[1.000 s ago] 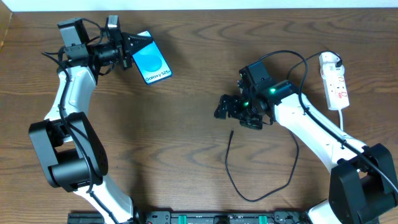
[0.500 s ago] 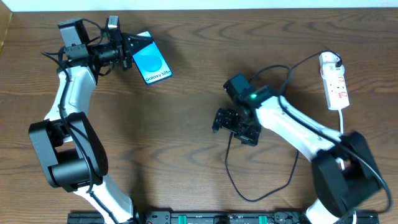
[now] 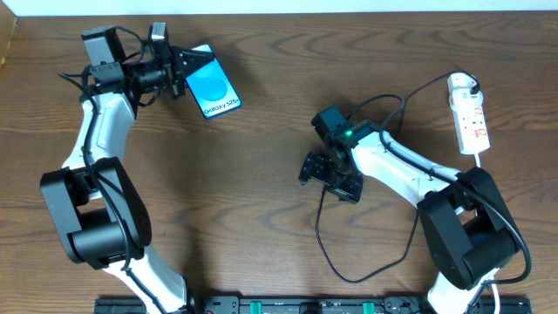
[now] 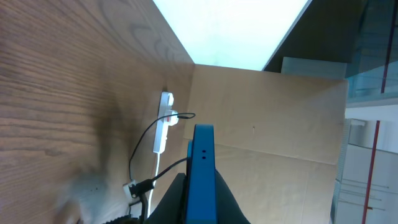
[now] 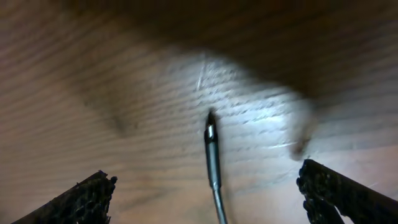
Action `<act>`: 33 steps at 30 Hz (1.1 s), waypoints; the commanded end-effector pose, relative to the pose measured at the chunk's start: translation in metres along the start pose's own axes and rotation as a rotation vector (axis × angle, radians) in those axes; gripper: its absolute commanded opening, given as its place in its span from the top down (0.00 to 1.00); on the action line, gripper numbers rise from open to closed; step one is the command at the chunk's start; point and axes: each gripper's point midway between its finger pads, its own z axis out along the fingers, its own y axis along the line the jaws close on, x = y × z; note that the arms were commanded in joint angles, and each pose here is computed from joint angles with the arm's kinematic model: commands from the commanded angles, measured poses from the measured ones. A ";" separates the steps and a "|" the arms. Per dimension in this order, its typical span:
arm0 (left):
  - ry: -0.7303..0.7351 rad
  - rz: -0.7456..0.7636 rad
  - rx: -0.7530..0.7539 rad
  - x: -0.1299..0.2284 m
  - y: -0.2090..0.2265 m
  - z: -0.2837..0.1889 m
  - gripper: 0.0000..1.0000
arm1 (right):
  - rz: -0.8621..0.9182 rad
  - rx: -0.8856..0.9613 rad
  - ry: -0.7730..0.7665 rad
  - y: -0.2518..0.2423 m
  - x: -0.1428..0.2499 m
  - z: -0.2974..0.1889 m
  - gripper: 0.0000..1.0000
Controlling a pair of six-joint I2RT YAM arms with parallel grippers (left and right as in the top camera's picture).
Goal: Plug charger to phone and switch on socket
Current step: 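Lower the right gripper onto the black cable's connector end and grasp it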
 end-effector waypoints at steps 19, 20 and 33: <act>0.014 0.037 0.017 0.007 -0.012 -0.003 0.93 | 0.006 0.090 0.017 -0.014 0.009 0.016 0.14; 0.014 0.037 0.017 0.007 -0.012 -0.003 0.93 | 0.008 0.091 0.017 -0.014 0.009 0.017 0.16; 0.022 0.037 0.022 0.008 -0.013 -0.003 0.93 | 0.118 0.134 0.016 -0.021 0.009 0.026 0.46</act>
